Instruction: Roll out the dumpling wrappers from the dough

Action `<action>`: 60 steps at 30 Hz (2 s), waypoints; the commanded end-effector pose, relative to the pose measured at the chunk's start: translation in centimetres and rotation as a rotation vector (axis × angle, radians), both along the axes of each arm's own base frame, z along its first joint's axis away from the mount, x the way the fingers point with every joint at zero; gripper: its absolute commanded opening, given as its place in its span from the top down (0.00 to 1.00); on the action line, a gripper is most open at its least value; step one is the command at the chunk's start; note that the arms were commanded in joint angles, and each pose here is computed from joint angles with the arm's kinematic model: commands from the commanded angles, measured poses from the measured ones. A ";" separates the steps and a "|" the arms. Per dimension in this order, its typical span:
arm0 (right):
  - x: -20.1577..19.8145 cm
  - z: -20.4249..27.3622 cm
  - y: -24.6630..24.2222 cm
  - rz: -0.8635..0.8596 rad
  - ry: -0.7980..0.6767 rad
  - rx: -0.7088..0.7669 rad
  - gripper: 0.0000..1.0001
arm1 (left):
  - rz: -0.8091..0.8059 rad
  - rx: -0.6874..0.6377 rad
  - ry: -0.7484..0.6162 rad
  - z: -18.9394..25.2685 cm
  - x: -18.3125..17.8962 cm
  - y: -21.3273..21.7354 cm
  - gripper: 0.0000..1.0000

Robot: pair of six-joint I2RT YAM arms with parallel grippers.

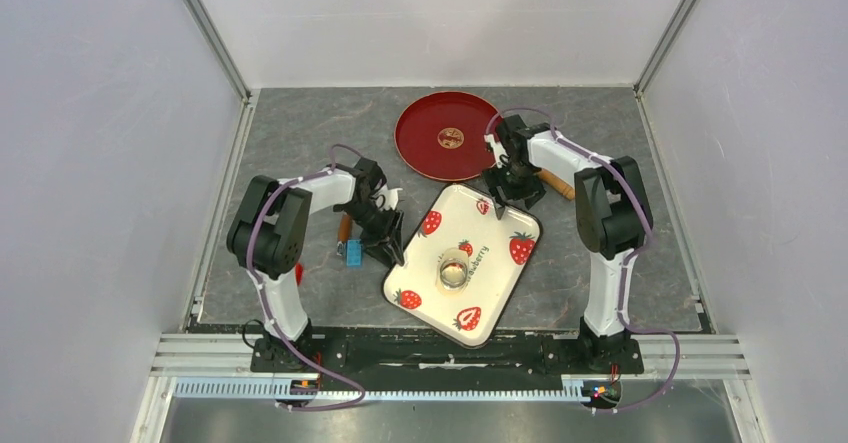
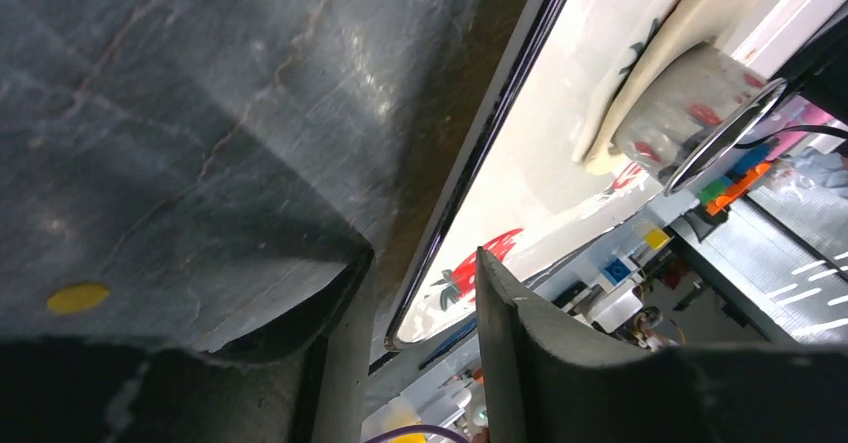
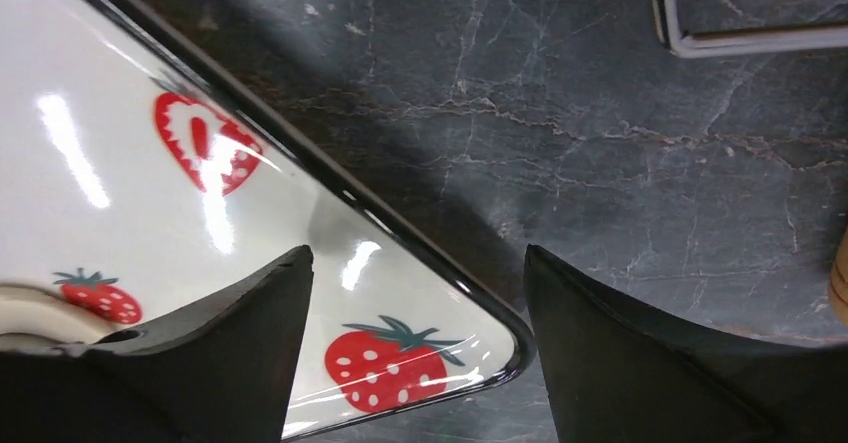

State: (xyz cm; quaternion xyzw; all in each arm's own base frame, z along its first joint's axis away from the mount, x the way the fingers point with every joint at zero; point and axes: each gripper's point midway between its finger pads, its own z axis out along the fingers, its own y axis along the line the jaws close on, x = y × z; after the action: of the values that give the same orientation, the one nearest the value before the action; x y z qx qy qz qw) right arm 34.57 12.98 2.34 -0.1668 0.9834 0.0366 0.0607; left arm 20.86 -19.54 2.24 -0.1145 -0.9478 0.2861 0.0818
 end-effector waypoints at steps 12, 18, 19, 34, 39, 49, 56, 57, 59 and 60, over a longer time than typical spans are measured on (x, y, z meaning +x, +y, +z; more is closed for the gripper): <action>-6.5 -3.5 -6.0 -0.143 0.089 -0.052 0.76 | -0.082 -0.083 -0.147 2.0 6.8 -3.8 0.56; -11.3 -3.2 -10.0 -0.258 0.117 -0.161 0.78 | -0.076 -0.080 -0.256 5.4 9.4 -4.2 0.52; -12.0 -3.2 -10.5 -0.285 0.123 -0.174 0.78 | -0.071 -0.082 -0.265 5.7 9.6 -4.1 0.52; -5.1 6.1 -7.4 -0.327 -0.131 0.028 0.37 | 0.025 -0.144 -0.202 6.2 7.5 -2.2 0.49; -3.9 7.2 -1.4 -0.206 -0.124 0.165 0.40 | 0.083 -0.143 -0.155 5.2 6.5 -1.2 0.49; -5.0 1.8 5.8 -0.136 0.000 0.315 0.54 | 0.132 -0.148 -0.051 2.1 5.0 -1.7 0.50; -4.7 0.0 6.5 -0.133 0.039 0.328 0.63 | 0.108 -0.125 -0.012 0.2 4.6 -2.5 0.60; -4.9 -0.2 6.7 -0.130 0.046 0.333 0.64 | 0.111 -0.120 -0.009 0.1 4.6 -2.5 0.62; -5.3 -0.6 7.0 -0.120 0.059 0.342 0.65 | 0.118 -0.113 -0.010 -0.3 4.8 -2.5 0.65; -5.5 -0.9 7.1 -0.116 0.069 0.340 0.66 | 0.119 -0.109 -0.011 -0.4 4.8 -2.5 0.66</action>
State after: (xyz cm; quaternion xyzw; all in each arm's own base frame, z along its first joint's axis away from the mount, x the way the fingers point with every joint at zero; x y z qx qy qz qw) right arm 28.83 18.87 1.84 -0.0891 0.9776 0.1834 0.0522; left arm 24.66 -21.31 1.97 -0.0708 -0.9372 0.3351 0.0661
